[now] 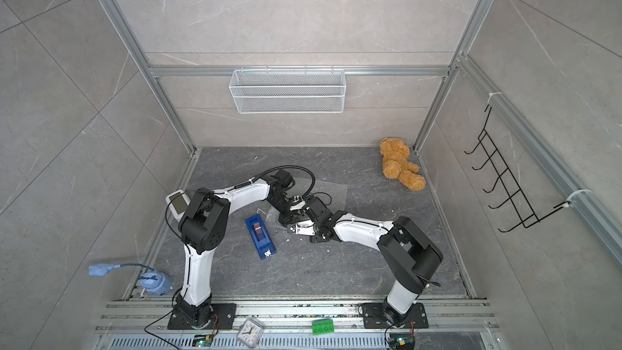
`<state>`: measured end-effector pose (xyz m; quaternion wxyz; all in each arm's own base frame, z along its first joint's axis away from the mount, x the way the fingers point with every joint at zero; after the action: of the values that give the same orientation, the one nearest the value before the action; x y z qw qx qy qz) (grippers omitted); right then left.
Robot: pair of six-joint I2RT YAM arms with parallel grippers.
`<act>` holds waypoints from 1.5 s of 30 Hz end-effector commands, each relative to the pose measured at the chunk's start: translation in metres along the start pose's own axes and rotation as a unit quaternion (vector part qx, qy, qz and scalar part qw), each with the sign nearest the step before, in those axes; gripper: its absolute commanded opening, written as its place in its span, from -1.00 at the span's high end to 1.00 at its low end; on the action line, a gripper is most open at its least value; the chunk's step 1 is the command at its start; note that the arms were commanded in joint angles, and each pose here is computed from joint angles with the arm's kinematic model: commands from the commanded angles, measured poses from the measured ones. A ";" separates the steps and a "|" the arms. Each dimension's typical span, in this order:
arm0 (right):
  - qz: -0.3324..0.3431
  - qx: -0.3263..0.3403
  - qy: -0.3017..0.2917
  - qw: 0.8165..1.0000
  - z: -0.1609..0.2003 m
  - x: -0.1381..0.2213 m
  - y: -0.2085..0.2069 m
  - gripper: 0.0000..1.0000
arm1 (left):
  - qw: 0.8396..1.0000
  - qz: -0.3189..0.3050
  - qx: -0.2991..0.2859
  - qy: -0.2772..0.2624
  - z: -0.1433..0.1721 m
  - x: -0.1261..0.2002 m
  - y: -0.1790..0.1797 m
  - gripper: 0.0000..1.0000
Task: Wrap wine bottles in bubble wrap
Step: Wrap the wine bottle in bubble wrap.
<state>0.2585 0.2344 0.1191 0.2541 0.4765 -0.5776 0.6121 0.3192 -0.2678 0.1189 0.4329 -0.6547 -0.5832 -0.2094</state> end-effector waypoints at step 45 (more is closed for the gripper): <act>-0.414 -0.248 -0.009 0.876 0.017 -0.040 0.011 -0.15 | 0.899 -0.327 -0.288 -0.034 0.042 0.030 -0.069 -0.25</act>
<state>0.2989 0.2338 0.1057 0.5091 0.5793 -0.5451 0.3287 0.2435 -0.2097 0.1261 0.1868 -0.5599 -0.6828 -0.4305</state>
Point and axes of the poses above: each gripper's point midway between its finger pads, its own x axis back along the fingers, its own y axis along the line the jaws close on, z = x × y, the point moved 9 cm from there along x, back along the fingers, and after that the axes turned 10 degrees about x, right-handed, at the moved point
